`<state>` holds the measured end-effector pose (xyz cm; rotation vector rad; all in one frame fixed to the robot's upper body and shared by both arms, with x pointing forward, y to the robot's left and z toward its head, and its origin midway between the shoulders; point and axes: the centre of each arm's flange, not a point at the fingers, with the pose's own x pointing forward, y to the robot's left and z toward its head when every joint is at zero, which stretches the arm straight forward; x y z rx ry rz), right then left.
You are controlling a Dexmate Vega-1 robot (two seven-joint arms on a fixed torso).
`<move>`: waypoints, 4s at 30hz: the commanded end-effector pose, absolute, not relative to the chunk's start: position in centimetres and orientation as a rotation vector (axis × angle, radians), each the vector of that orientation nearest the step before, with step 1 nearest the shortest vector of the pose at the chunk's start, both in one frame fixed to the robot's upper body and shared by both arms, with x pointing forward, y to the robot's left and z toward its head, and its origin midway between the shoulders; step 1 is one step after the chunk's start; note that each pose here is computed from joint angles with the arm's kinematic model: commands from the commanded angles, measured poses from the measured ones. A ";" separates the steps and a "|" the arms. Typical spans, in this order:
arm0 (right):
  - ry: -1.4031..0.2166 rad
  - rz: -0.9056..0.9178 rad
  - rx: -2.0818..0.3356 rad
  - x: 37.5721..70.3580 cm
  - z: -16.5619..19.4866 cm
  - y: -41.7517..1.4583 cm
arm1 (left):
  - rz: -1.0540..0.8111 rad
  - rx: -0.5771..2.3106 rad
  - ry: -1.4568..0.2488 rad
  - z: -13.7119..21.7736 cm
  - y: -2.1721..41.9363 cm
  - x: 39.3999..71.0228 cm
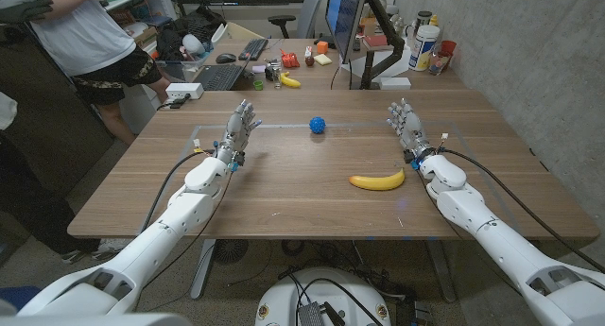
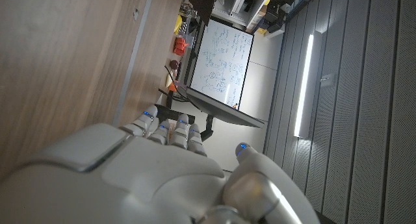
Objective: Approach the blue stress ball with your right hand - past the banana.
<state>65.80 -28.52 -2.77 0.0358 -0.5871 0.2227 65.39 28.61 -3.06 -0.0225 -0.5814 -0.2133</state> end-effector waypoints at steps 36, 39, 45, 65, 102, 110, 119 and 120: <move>-0.625 0.196 -0.111 65.8 0.2 -27.7 | -0.202 -0.008 -0.584 -3.9 28.1 64.7; -0.633 0.196 -0.120 65.6 0.5 -27.7 | -0.203 -0.007 -0.587 -3.9 28.0 64.5; -0.645 0.193 -0.139 65.1 1.0 -27.6 | -0.200 -0.005 -0.591 -4.0 27.9 64.1; -0.684 0.186 -0.223 64.2 2.9 -26.7 | -0.188 -0.007 -0.596 -4.7 28.1 63.0; -0.765 0.148 -0.387 63.0 7.3 -25.3 | -0.183 0.015 -0.609 -4.6 27.5 62.5; -0.780 0.142 -0.414 62.8 8.0 -24.8 | -0.181 0.013 -0.610 -4.6 27.7 62.6; -0.789 0.142 -0.423 62.8 8.5 -24.5 | -0.181 0.013 -0.611 -4.6 27.7 62.6; -0.789 0.142 -0.424 62.8 8.5 -24.5 | -0.181 0.013 -0.611 -4.6 27.7 62.6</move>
